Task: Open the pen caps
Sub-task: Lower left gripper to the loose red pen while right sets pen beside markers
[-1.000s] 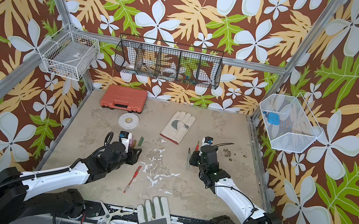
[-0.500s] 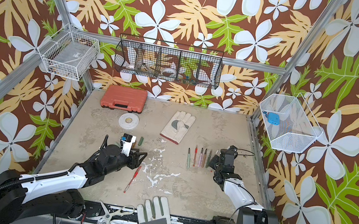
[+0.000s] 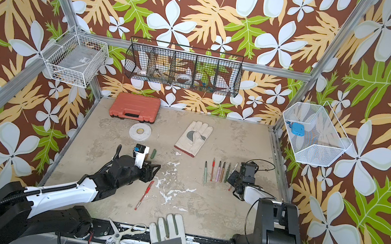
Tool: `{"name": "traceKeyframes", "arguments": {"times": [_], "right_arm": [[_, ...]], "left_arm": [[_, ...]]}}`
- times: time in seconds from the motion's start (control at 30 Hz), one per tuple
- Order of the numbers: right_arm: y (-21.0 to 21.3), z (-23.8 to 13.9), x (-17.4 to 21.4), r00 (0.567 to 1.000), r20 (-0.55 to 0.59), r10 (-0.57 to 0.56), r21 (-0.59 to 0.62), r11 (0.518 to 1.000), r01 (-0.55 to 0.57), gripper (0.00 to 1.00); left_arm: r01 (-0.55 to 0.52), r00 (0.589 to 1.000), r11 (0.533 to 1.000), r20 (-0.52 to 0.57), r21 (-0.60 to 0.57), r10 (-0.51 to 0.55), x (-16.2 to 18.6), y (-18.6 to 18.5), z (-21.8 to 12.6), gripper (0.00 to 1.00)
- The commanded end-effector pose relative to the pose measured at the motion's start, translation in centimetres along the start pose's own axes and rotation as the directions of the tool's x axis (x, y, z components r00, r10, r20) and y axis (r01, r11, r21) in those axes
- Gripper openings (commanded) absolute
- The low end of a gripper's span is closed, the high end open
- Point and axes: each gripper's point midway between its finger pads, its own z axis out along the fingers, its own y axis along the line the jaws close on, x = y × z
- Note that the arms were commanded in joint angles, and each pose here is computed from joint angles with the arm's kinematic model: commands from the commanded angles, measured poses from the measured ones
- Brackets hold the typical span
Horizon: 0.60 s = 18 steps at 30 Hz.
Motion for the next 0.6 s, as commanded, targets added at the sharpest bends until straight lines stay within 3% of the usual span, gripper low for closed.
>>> {"name": "traceKeyframes", "arguments": {"times": [0.0, 0.2, 0.37, 0.47, 0.57], "right_arm": [[0.4, -0.2, -0.5, 1.000, 0.014, 0.004, -0.020, 1.000, -0.004, 0.23], [3.0, -3.0, -2.0, 0.998, 0.064, -0.014, -0.134, 0.991, 0.023, 0.33], [7.8, -10.5, -4.7, 0.956, 0.282, -0.085, -0.231, 0.961, 0.154, 0.36], [10.4, -13.6, -4.1, 0.923, 0.355, -0.150, -0.296, 0.918, 0.263, 0.35], [12.3, -14.1, -2.7, 0.918, 0.339, -0.207, -0.357, 0.874, 0.329, 0.33]], "left_arm": [[0.012, 1.000, 0.997, -0.011, -0.074, -0.013, 0.2, 1.2, 0.1, 0.61], [0.011, 1.000, 0.995, 0.000, -0.102, -0.011, -0.3, 1.6, -0.4, 0.61], [0.013, 1.000, 0.992, 0.005, -0.127, -0.013, -0.9, 1.8, -1.2, 0.61], [0.026, 0.997, 0.987, -0.067, -0.158, -0.037, -0.4, 2.0, -1.9, 0.61], [0.048, 0.981, 0.987, -0.178, -0.157, -0.076, 1.6, 1.7, -2.8, 0.60]]}}
